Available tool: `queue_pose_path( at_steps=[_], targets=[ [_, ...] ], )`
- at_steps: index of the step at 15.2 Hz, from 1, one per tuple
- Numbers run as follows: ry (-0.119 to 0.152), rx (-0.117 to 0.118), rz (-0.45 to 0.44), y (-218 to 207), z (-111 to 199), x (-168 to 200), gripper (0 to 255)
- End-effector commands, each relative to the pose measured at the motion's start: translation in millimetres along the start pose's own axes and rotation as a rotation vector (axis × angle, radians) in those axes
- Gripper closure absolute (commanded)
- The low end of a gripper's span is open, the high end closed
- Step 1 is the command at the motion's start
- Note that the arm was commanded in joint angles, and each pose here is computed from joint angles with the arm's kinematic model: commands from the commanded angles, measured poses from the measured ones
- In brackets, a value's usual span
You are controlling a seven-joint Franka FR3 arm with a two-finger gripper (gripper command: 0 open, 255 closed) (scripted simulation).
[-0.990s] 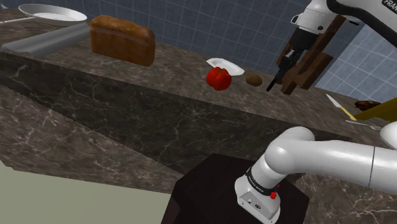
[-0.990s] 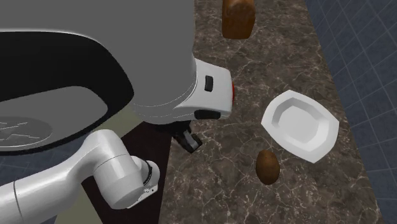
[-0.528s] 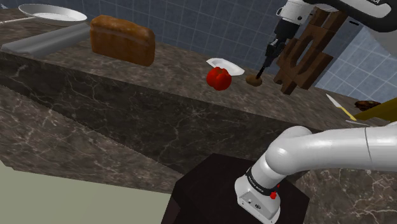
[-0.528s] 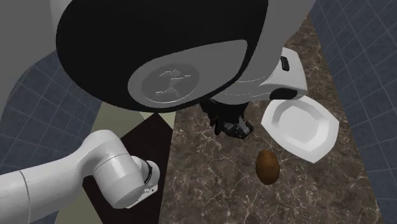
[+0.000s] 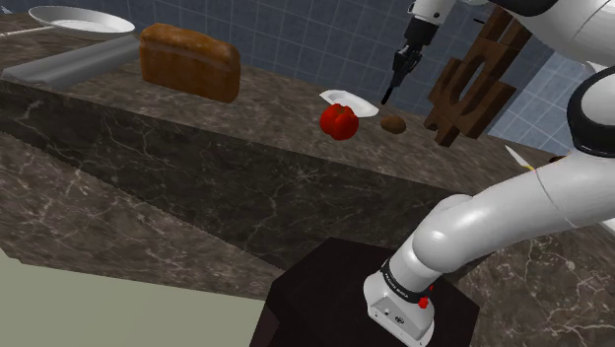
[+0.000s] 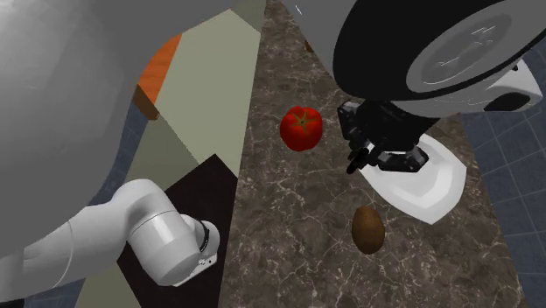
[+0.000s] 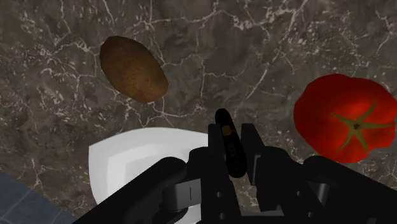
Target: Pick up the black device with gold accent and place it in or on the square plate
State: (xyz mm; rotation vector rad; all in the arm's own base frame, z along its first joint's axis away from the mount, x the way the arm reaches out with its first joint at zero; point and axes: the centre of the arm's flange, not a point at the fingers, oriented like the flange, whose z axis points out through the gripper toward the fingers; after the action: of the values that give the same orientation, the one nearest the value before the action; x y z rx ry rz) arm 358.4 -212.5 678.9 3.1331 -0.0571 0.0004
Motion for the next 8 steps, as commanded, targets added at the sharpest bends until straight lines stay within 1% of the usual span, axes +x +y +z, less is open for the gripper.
queue_pose_path(
  at_steps=[1,8],
  targets=[
    [0.001,-0.001,0.000,12.1,-0.8,25.9,255],
    [0.001,-0.001,0.000,54.6,-7.6,107.7,255]
  ],
)
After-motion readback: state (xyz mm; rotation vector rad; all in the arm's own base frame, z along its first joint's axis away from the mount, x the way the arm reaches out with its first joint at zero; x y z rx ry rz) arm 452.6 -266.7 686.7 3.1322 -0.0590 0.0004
